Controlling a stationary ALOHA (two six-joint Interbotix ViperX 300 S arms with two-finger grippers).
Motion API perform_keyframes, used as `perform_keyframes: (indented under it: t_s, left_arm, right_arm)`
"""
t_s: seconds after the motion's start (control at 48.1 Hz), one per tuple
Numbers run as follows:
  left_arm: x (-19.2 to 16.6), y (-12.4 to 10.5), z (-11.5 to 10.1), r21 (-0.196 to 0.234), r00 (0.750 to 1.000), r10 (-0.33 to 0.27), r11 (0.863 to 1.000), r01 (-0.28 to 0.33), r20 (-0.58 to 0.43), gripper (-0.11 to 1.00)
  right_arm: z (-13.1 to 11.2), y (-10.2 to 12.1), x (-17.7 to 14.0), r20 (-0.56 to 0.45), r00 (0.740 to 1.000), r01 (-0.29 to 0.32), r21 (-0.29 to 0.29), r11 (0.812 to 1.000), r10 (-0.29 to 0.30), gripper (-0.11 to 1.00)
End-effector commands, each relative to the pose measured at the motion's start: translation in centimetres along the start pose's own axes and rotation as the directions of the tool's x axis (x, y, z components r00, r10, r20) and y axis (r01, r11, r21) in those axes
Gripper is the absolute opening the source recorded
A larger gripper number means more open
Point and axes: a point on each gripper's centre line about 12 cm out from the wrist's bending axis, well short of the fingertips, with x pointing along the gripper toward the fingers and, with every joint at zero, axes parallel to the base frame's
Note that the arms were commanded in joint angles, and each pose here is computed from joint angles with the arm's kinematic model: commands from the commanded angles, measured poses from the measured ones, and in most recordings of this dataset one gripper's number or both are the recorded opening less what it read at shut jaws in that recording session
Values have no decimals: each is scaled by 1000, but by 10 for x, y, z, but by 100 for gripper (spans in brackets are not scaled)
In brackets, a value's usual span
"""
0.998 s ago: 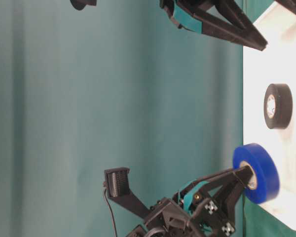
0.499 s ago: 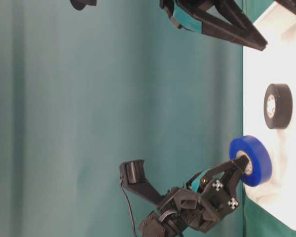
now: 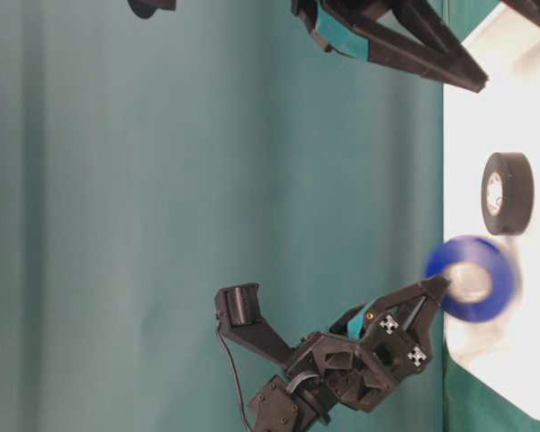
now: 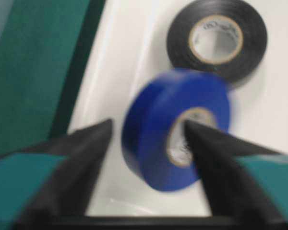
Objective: Put the tape alternately from left to right into the white case.
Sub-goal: 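Carry the blue roll into the tray beside the black roll, release, then move the left gripper back over the white tape roll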
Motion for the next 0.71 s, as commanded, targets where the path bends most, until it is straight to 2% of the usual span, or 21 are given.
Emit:
perform_keyframes:
  t_s: [0.0, 0.083, 0.125, 0.54, 0.686]
  left_arm:
    - [-5, 2, 6, -1, 1000, 8, 1000, -8, 23, 35]
    - [-7, 3, 5, -1, 1000, 8, 1000, -8, 22, 59]
    - [-8, 2, 4, -1, 1000, 9, 1000, -9, 23, 64]
    - [-32, -8, 7, 8, 998, -5, 1000, 5, 55, 62]
    - [-46, -23, 7, 37, 997, -36, 999, 34, 74, 62]
  right_arm:
    - [9, 0, -2, 32, 999, -1, 2, 1000, 1, 81]
    - [8, 0, -2, 31, 1000, -1, 2, 1000, 1, 81]
    - [8, 0, -2, 31, 1000, -1, 2, 1000, 1, 81]
    - [9, 0, -2, 32, 999, -2, 1, 1000, 2, 81]
    - [9, 0, -2, 32, 999, -1, 2, 1000, 1, 81]
